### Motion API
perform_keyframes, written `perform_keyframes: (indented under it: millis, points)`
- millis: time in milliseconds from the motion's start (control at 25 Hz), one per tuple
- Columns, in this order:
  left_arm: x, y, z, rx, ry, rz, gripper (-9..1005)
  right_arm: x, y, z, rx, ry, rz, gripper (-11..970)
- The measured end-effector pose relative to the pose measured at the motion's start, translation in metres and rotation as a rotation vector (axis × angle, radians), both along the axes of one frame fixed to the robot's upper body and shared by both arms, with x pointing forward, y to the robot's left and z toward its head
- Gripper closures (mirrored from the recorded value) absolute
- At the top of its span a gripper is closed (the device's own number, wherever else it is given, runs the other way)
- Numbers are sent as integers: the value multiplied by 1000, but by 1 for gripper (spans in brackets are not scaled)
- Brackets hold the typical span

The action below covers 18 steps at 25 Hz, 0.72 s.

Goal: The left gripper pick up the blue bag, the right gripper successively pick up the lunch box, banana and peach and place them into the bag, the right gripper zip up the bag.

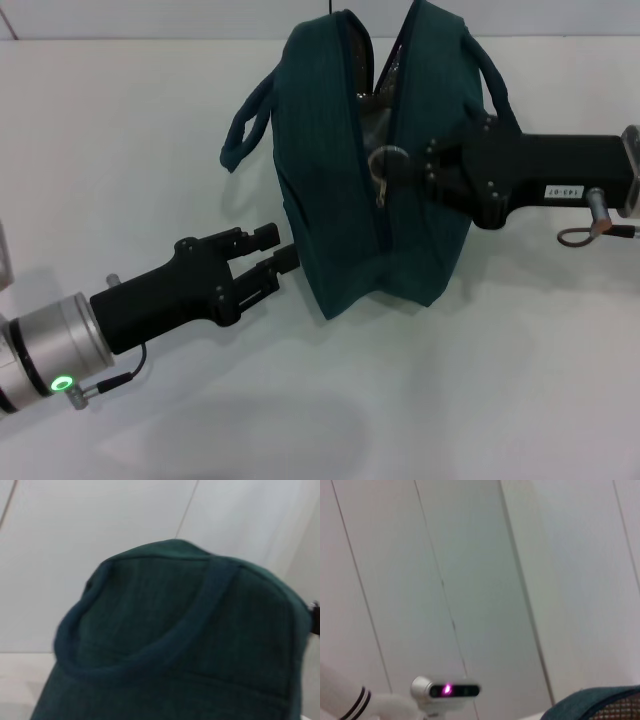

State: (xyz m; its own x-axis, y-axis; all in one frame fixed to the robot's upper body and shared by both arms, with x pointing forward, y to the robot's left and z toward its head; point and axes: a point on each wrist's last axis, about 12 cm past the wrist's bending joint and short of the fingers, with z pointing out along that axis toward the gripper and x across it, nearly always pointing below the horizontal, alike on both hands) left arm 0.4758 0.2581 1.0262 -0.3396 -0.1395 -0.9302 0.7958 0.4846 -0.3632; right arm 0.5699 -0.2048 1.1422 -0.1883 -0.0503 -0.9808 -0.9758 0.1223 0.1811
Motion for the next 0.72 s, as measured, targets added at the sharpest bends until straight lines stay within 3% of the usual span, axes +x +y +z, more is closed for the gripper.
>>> perform_keyframes:
  millis: [280, 600, 720]
  points:
    - [-8, 0, 4, -22, -41, -54, 585, 5, 5, -6, 45, -18, -41, 950]
    - [-8, -10, 3, -62, -17, -62, 294, 5, 9, -10, 32, -3, -35, 950]
    - [-5, -19, 3, -82, 8, -80, 263, 2, 7, -10, 43, 1, -29, 950]
